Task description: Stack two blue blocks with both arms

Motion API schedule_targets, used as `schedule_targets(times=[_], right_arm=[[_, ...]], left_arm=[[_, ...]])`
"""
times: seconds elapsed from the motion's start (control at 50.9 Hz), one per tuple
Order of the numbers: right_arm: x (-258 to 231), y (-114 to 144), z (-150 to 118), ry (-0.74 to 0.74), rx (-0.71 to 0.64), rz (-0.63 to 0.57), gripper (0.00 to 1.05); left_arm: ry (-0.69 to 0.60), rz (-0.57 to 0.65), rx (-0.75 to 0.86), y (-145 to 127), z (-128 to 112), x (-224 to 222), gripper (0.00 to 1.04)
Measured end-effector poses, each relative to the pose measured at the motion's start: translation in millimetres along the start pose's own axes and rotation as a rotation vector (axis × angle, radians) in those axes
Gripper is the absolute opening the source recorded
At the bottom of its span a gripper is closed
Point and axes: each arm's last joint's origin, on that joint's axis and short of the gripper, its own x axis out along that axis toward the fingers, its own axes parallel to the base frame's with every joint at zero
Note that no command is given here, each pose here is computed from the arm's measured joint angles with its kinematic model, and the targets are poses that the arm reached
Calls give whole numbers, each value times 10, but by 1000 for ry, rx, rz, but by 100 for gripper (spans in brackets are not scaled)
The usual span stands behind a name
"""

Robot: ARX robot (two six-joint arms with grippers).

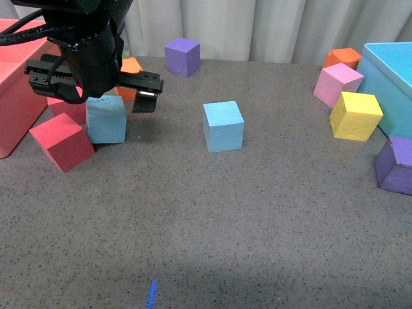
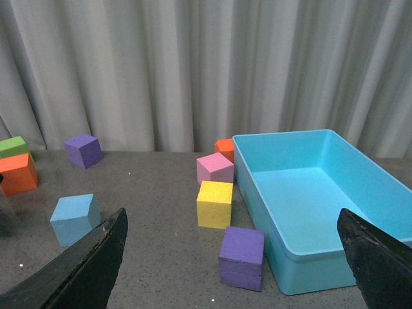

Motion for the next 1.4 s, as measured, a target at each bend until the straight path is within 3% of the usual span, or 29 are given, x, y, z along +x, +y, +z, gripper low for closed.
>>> schedule_targets(times=[0.393,0.668,0.747,1.042,1.179,1.396], right_arm=[[0,0,0,0,0,0,95],[0,0,0,0,0,0,95],[0,0,0,0,0,0,95],[0,0,0,0,0,0,95],[0,0,0,0,0,0,95],[0,0,0,0,0,0,95]], left_arm=[[76,15,-11,-59,1,264,98],[76,37,-47,-1,7,329,58],[75,26,-63,3,13,318,53],[4,-61,-90,-88,164,-98,48],[-68,-97,-88,-251,261,-509,48],[-75,-154,-58,-627,188,-834,48]])
